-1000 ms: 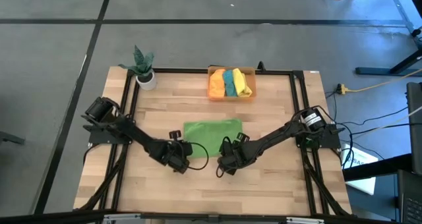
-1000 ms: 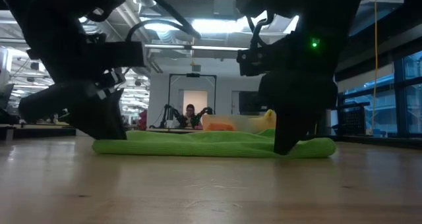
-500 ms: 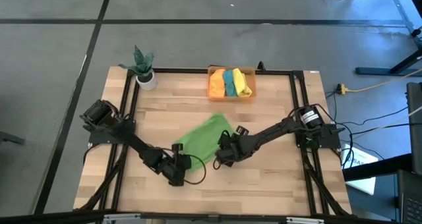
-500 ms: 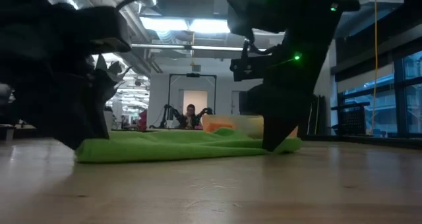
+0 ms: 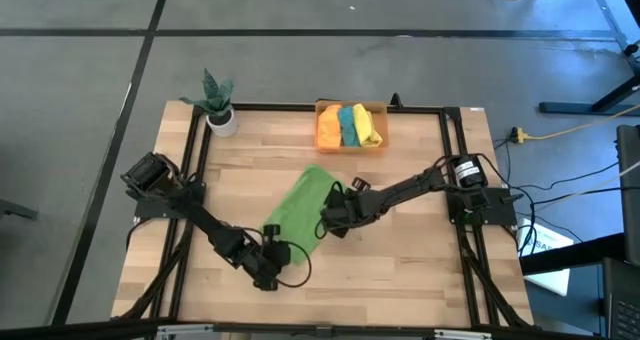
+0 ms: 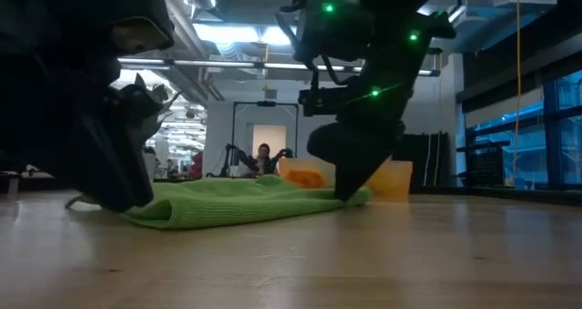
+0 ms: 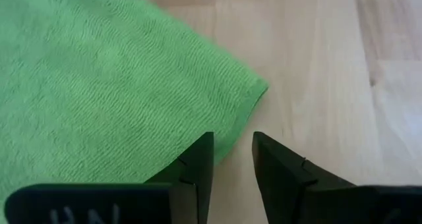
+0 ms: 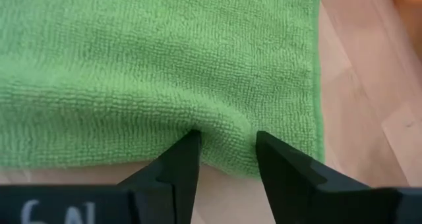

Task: Roll microfiber towels into tight, uniform cylinder then place into a basket
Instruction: Roll the green microfiber towel

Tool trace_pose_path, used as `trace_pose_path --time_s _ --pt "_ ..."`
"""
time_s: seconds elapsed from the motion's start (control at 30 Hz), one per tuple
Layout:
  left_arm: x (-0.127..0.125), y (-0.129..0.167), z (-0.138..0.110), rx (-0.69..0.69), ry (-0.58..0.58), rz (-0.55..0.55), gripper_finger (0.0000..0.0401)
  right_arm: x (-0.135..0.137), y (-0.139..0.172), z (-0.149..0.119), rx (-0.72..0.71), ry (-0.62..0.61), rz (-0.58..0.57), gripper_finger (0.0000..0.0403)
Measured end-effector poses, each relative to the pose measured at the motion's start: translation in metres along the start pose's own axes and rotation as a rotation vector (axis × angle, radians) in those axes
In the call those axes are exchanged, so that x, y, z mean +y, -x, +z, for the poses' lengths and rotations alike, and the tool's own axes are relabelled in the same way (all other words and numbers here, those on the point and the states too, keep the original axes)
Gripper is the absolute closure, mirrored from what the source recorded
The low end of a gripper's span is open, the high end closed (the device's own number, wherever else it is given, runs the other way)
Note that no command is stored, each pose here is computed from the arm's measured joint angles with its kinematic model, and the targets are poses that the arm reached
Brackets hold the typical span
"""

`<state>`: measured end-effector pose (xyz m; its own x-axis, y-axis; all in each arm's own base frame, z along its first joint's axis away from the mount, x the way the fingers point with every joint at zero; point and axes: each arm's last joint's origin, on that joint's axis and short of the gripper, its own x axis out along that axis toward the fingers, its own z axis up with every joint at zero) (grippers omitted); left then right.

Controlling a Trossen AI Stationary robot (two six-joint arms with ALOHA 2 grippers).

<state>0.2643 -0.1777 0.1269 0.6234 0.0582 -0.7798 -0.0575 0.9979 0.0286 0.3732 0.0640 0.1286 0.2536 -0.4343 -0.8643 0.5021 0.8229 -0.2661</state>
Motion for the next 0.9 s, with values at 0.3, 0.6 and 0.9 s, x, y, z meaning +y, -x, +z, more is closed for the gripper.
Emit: trace_pose_path --time_s 0.3,0.6,0.9 --pt "-0.005 0.001 0.007 -0.058 -0.077 -0.069 0.0304 -0.005 -0.004 0.006 -0.018 0.022 -0.005 0.0251" --pt "-0.010 0.016 0.028 -0.133 -0.159 -0.056 0.0304 0.012 0.022 0.020 -0.084 0.126 0.048 0.0251" --pt "-0.003 0.042 0.028 -0.029 -0.149 0.095 0.0304 0.043 0.078 0.030 -0.176 0.192 0.139 0.0251"
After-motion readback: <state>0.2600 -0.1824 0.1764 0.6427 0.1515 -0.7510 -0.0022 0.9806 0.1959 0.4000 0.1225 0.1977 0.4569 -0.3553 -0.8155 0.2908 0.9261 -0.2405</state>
